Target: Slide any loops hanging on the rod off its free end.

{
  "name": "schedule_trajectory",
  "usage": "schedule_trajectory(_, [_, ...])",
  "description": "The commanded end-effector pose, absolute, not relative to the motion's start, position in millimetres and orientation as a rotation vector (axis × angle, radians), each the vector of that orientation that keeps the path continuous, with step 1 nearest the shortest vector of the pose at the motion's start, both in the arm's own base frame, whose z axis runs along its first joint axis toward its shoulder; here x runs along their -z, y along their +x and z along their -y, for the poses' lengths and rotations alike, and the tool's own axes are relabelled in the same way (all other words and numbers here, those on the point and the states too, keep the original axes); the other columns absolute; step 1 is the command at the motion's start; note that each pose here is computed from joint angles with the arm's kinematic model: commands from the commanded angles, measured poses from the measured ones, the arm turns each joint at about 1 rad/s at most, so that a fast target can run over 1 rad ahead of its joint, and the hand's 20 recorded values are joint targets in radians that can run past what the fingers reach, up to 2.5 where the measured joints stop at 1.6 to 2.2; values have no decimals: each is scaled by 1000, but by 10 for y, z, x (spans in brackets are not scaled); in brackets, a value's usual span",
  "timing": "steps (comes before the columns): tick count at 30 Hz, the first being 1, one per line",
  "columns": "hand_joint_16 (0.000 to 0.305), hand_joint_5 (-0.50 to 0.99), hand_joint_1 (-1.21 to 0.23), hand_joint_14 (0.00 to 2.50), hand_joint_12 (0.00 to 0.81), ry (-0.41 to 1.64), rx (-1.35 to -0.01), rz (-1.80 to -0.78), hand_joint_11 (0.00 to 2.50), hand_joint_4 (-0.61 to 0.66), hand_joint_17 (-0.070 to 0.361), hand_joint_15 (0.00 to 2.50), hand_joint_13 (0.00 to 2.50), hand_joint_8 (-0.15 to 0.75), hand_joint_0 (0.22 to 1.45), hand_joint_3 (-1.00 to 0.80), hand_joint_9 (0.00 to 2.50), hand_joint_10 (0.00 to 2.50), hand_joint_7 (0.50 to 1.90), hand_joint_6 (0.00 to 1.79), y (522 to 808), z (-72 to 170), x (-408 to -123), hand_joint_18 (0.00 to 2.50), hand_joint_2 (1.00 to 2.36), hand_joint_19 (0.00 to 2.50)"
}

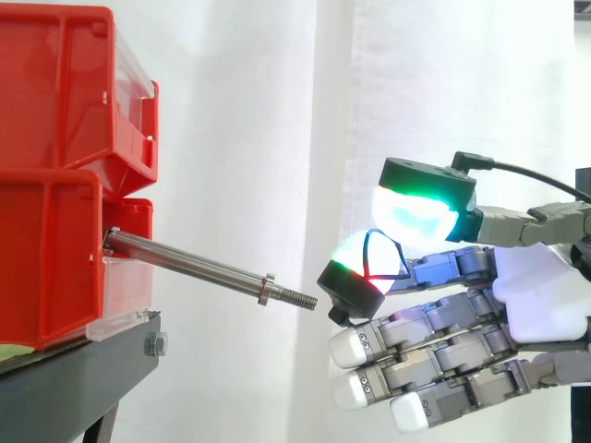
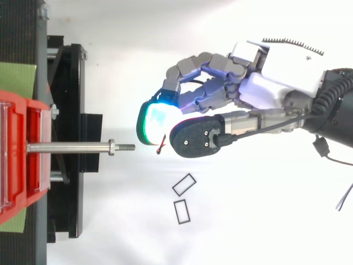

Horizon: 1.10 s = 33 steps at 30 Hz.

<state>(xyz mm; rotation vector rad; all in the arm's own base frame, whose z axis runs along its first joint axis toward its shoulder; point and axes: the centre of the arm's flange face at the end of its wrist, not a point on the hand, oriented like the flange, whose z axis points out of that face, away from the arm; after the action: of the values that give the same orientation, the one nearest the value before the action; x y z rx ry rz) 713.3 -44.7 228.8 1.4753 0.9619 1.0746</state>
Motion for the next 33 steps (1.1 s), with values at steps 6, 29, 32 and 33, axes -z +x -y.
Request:
schedule_trajectory(6, [47,-141,-734,4,346,1476,-1067,-965,145,14,106,100,619,244,601,-218,803,5,1008,890,7129,442,-2285,673,1018,315])
schedule_trajectory(29, [66,-69,-690,3,433,1613,-1114,-922,125,-71,148,100,805,340,470,-94,1074,2,1149,876,7042,439,-2224,913,1487,259])
schedule_trajectory(32, [66,-69,-688,3,434,1621,-1120,-918,128,-68,149,104,808,345,467,-99,1070,3,1146,876,7039,438,-2221,917,1502,260])
schedule_trajectory(33, [66,-69,-686,3,434,1621,-1120,-918,129,-66,149,101,808,344,466,-102,1070,2,1145,876,7039,438,-2221,917,1511,250])
